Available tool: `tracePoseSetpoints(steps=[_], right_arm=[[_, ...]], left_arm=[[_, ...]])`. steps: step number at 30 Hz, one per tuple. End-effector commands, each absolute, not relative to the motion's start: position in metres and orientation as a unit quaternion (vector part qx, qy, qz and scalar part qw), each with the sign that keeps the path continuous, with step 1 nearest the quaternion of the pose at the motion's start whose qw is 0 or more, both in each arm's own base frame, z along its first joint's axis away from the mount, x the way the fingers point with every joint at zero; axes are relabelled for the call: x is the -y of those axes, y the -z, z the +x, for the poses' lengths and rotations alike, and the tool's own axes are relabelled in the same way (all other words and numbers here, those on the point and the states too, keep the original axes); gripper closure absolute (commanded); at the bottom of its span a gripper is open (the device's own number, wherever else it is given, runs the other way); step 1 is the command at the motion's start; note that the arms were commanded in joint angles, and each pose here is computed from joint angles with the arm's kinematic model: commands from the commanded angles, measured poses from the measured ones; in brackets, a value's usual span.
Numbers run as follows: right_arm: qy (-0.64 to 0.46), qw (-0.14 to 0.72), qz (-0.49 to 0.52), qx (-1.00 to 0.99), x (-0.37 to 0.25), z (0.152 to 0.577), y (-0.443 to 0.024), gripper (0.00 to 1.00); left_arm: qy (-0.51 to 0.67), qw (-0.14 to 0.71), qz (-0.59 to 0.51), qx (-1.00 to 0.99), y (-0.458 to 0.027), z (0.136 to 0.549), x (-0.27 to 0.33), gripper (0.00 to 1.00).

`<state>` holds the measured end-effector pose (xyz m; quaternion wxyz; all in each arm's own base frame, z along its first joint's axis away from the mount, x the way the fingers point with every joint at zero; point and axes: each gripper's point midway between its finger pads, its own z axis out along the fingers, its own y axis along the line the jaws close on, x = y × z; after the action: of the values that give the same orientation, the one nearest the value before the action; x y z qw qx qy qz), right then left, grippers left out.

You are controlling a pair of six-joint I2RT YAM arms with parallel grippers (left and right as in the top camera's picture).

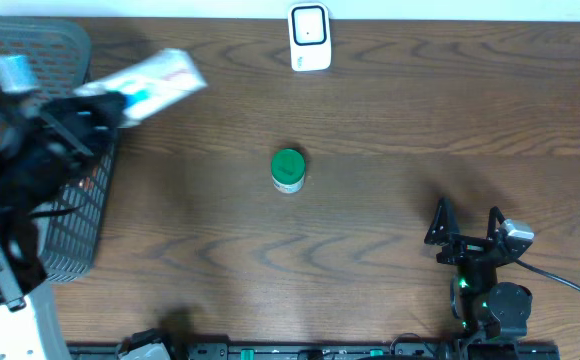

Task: Scan the item barcode
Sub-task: 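Carry the toothpaste box with the left gripper and place it right of the jar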

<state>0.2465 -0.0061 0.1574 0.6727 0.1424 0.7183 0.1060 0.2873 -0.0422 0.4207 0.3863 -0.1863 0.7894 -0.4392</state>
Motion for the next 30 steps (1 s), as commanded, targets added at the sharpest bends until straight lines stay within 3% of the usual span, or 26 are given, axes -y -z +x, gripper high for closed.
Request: tracePoseSetpoints(steps=[1,16,30], right_arm=[[-0.097,0.674,0.143,-0.718,0.009,0.246,-0.157,0.01],[-0.097,0.674,0.143,-0.718,0.009,0.246,-0.157,0.01],[-0.097,0.674,0.143,-0.718,0.009,0.246,-0.157,0.01]], left_arm=[[0.477,0.326,-0.122,-0.807,-0.412,0.288,0.092,0.89],[0.463,0.101,0.023,-0.88,-0.288,0.314,0.261,0.89],[0.425,0.019,0.155,-0.892,-0.166,0.312,0.341,0.89]])
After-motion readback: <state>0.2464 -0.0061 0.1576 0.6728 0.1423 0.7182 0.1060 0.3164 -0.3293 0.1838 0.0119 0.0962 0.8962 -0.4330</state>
